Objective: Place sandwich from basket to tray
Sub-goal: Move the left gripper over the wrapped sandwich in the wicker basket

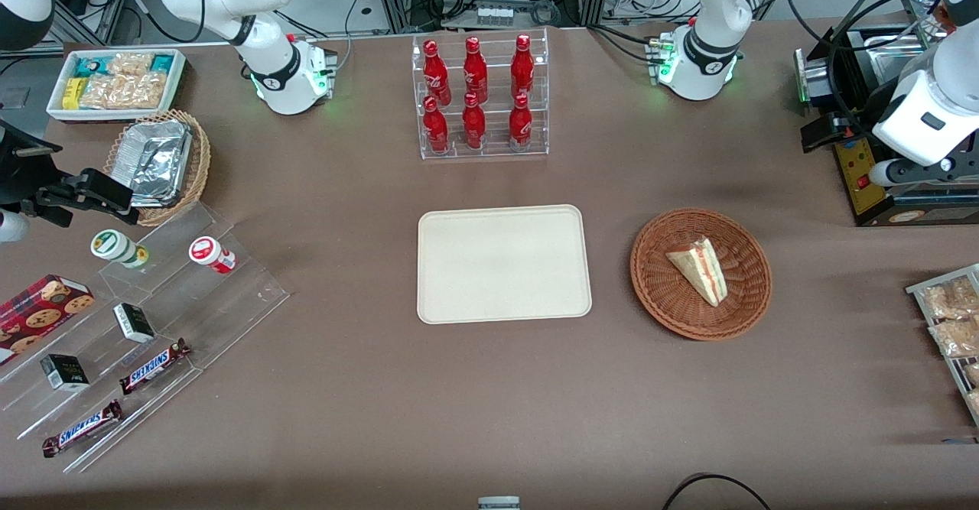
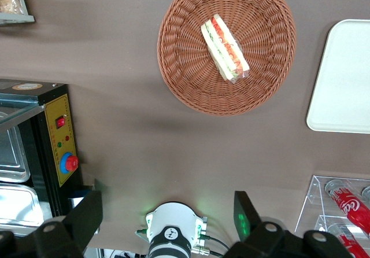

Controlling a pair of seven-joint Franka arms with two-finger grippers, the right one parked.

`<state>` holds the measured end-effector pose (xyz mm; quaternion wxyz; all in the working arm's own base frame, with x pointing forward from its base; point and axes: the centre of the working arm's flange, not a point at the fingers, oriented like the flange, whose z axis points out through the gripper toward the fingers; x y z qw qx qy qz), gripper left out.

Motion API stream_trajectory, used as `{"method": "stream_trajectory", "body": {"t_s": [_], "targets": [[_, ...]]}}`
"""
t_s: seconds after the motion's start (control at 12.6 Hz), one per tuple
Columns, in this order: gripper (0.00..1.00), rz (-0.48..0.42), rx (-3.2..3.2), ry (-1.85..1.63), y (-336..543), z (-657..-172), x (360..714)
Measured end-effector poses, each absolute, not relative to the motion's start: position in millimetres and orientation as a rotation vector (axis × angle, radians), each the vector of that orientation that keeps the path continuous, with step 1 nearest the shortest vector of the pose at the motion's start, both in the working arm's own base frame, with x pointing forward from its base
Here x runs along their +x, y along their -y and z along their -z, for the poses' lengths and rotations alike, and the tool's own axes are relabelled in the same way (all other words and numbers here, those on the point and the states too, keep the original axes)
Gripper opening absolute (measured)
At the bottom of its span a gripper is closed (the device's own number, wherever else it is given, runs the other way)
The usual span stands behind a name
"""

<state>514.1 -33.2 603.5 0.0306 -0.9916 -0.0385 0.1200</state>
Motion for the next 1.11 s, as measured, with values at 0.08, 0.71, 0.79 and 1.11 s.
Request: {"method": "stream_trajectory", "body": {"t_s": [0.08, 0.71, 0.79, 1.11], "targets": [[1.0, -0.371, -3.056, 0.117, 33.7, -603.2, 514.2], [1.0, -0.453, -3.037, 0.046, 57.6, -523.0, 541.4], [1.0, -0.461, -3.034, 0.038, 60.0, -509.7, 542.4], [1.0, -0.414, -3.046, 0.021, 64.2, -449.3, 544.0]]}}
